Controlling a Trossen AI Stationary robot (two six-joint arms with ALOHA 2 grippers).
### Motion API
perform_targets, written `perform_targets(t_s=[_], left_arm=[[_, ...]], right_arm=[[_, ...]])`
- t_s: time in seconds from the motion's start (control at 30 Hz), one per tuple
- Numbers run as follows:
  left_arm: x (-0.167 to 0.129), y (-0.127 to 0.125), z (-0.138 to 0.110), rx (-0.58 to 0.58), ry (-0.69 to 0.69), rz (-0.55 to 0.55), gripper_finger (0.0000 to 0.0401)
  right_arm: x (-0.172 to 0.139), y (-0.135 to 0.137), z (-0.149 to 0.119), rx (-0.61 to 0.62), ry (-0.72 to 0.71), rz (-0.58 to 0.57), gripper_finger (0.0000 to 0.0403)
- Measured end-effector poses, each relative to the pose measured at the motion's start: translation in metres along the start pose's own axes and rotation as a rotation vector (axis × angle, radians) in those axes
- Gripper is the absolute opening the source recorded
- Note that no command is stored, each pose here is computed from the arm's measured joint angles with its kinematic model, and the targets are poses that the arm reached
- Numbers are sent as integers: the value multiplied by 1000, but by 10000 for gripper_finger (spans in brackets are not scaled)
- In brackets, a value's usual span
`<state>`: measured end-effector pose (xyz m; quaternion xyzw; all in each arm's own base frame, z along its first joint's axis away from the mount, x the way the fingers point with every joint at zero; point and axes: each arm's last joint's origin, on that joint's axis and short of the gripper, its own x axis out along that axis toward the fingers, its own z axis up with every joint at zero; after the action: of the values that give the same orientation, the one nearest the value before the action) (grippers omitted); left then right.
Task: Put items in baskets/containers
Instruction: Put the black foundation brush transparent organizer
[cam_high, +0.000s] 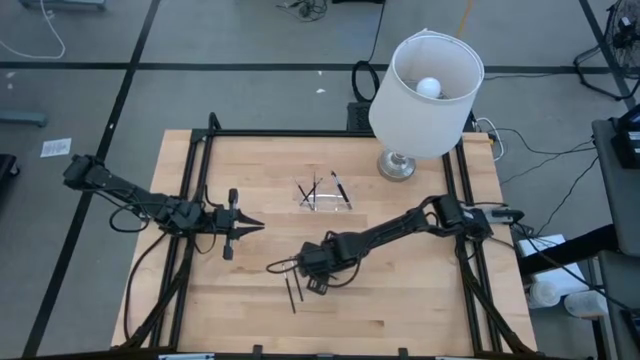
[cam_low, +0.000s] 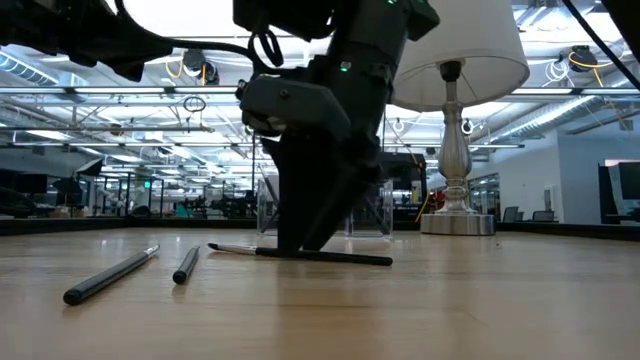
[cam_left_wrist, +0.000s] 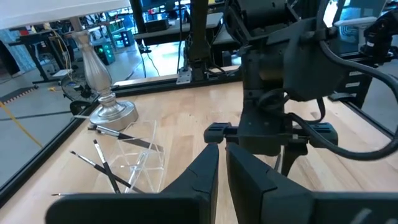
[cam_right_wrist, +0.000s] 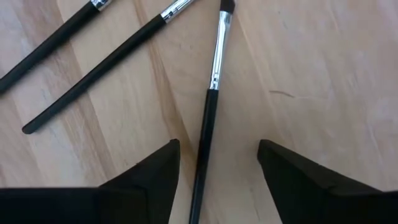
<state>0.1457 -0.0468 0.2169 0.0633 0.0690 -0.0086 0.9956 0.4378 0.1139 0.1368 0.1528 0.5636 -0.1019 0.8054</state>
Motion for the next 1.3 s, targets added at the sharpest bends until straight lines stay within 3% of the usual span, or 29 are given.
perform_targets(t_s=[0.27,0.6,0.9,1.17,1.3], left_arm=[[0,0,0,0,-1,0,42],[0,0,0,0,-2,1,42],[0,0,0,-1,-2,1,42],[0,0,2,-8,-23,1,42],[-1,-2,7,9,-76,-63,42]], right_arm=[[14,-10,-13,-2,30,-32,161],[32,-21,-33,-16,48,-39,13],[36,-17,-31,-55,-43,-7,5],[5,2,-20,-164,-275,-17,2],[-16,12,-21,-202,-349,-53,1]])
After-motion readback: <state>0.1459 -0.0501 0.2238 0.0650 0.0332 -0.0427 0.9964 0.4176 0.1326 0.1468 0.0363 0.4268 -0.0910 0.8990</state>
